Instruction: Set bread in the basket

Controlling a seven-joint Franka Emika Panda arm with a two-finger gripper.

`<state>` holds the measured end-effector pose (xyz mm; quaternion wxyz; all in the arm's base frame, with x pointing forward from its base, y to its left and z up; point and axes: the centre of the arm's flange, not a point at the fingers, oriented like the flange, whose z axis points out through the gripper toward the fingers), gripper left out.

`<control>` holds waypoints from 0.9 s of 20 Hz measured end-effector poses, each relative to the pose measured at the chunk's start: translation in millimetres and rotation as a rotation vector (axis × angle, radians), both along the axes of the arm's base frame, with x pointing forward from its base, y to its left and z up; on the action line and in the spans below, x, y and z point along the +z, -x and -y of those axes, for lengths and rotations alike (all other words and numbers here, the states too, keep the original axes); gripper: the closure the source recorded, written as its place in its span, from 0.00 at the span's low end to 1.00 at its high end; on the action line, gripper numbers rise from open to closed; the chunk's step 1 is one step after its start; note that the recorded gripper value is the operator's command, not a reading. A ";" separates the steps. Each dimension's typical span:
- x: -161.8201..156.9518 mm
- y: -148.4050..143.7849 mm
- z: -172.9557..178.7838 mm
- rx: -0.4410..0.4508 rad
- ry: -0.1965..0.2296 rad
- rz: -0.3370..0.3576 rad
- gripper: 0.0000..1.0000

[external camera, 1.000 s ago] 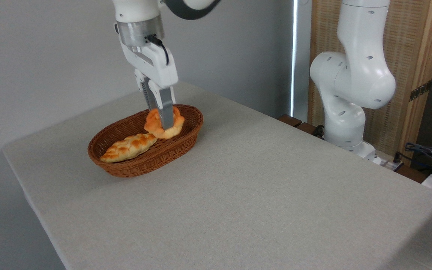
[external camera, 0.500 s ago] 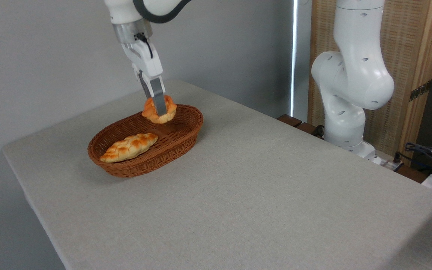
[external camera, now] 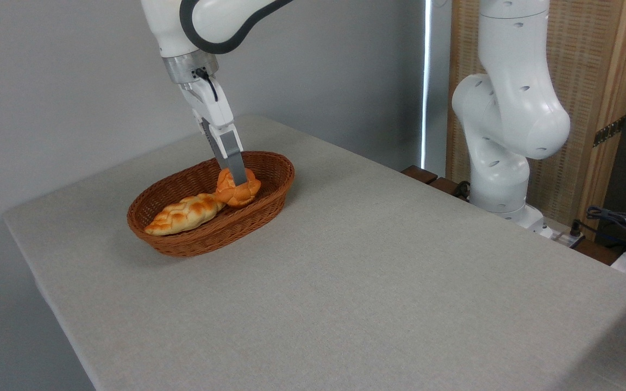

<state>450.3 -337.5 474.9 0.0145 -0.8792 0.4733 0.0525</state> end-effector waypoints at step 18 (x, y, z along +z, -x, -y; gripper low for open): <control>121.9 -73.6 -174.1 0.152 0.210 0.116 0.00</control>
